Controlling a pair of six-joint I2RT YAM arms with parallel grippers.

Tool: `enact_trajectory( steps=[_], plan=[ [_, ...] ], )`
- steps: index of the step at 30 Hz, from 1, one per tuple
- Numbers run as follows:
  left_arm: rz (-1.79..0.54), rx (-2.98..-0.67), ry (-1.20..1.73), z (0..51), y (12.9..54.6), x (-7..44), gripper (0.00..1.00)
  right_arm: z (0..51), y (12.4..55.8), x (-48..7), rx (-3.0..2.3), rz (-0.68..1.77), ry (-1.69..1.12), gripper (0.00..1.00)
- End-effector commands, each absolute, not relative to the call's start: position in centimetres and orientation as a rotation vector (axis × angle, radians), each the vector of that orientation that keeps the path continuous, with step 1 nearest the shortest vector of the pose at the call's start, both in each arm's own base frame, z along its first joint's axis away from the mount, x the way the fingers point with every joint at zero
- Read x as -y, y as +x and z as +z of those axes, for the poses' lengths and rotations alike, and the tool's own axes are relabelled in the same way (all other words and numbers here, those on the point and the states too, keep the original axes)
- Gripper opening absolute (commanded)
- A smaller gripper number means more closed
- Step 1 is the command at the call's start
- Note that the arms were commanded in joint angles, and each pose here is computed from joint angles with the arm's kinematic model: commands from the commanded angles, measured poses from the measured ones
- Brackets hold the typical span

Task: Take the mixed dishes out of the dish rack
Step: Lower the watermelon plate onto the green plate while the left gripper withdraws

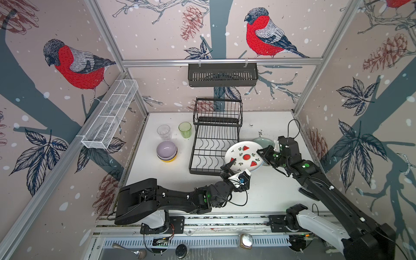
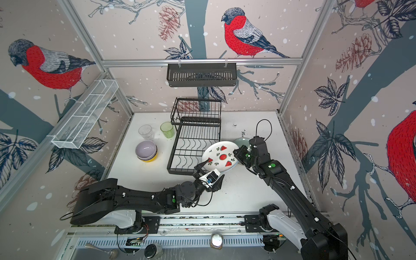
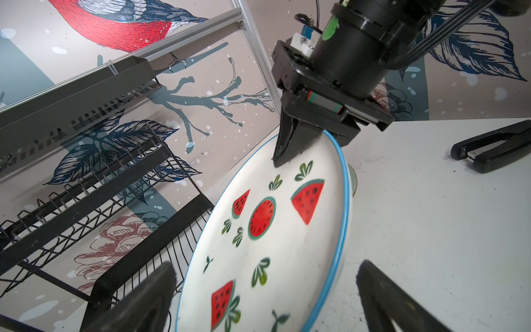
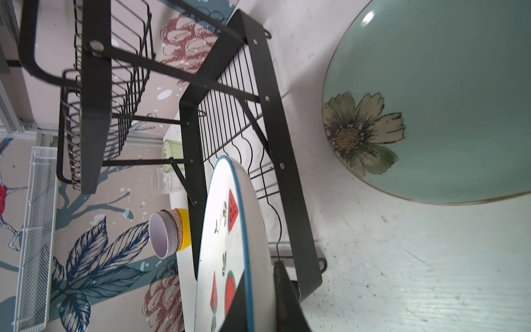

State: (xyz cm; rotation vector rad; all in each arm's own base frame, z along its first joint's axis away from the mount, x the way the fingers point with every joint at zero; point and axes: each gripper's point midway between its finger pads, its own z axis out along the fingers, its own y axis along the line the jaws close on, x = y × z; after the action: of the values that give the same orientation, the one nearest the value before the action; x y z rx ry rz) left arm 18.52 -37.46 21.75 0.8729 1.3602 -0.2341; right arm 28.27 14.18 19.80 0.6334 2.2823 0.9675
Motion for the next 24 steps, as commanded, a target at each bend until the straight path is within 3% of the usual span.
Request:
enact_trajectory(
  steps=[1,10,24],
  plan=[
    [-0.258,-1.343,0.796,23.3,18.8,36.8,0.98,21.6,29.2,-12.9,-2.207,0.981,0.604,0.00],
    [-0.269,-1.348,0.768,23.7,19.0,36.1,0.98,22.3,30.4,-7.6,-2.131,0.860,0.680,0.00],
    [-0.288,-1.343,0.734,24.6,19.2,34.9,0.98,16.8,32.5,-1.0,-2.179,0.618,0.822,0.00]
  ],
)
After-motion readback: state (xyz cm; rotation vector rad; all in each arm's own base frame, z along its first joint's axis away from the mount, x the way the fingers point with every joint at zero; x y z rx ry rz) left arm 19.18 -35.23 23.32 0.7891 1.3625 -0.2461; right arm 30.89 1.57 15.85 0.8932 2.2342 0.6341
